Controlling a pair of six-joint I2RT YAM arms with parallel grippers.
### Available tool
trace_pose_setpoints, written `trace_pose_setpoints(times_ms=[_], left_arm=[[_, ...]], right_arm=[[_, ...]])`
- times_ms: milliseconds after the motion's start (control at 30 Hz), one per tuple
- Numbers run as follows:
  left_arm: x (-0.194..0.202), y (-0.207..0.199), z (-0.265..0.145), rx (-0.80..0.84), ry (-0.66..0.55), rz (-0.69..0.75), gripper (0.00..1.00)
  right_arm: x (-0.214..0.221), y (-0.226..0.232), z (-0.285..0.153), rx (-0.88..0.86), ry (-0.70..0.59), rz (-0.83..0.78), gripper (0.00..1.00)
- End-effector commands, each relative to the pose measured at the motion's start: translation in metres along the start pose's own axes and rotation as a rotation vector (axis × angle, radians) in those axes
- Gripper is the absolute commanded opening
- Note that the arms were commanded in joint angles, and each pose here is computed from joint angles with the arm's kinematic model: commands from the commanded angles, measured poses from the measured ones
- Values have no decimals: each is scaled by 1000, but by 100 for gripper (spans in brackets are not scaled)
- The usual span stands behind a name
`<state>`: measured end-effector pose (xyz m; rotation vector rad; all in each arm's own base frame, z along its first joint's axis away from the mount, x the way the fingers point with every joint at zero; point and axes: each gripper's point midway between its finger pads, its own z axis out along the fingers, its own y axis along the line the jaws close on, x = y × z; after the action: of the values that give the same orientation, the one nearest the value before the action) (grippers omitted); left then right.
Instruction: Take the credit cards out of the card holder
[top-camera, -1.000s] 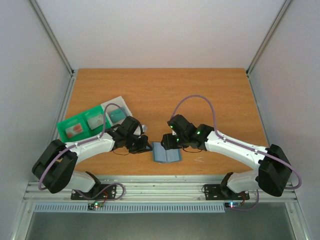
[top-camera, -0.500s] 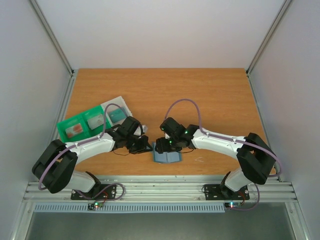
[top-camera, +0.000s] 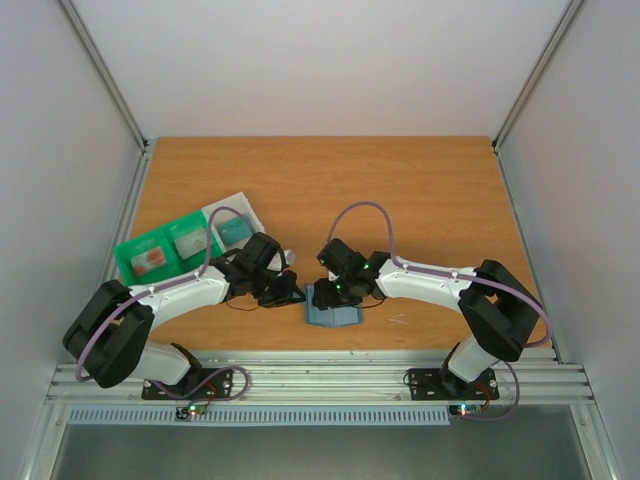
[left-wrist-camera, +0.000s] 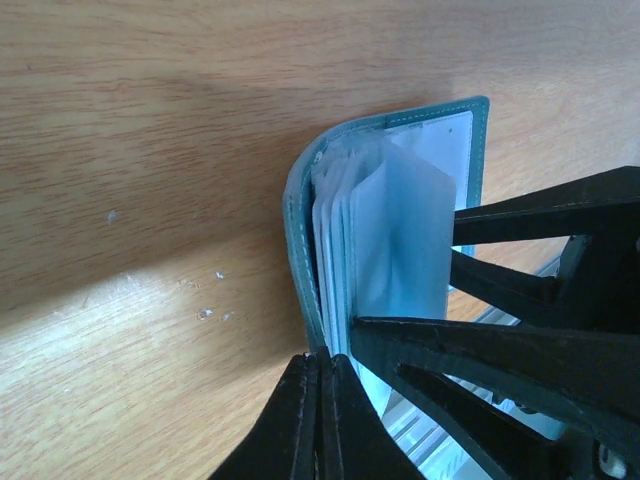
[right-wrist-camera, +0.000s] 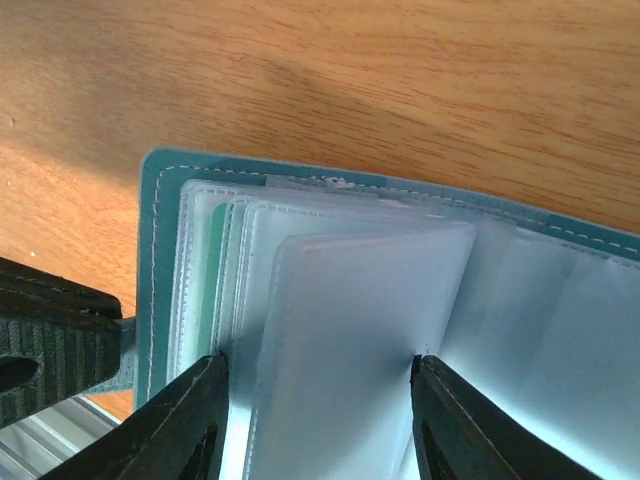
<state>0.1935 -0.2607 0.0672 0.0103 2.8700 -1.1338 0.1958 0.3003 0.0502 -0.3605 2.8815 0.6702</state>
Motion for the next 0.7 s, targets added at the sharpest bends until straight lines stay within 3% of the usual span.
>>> trace_pose_setpoints(times_ms=[0,467,667], left_arm=[[-7,-21,-8,50,-26,42,0],[-8,-20,-8,39,-31,44,0],[-8,-18,-7,32,-31,46,0]], right_arm=[[0,-10,8,47,-14,-5,48],[1,-30,-5,140,-61,-20,36],[-4,-57,-27,302,-111,-25,34]])
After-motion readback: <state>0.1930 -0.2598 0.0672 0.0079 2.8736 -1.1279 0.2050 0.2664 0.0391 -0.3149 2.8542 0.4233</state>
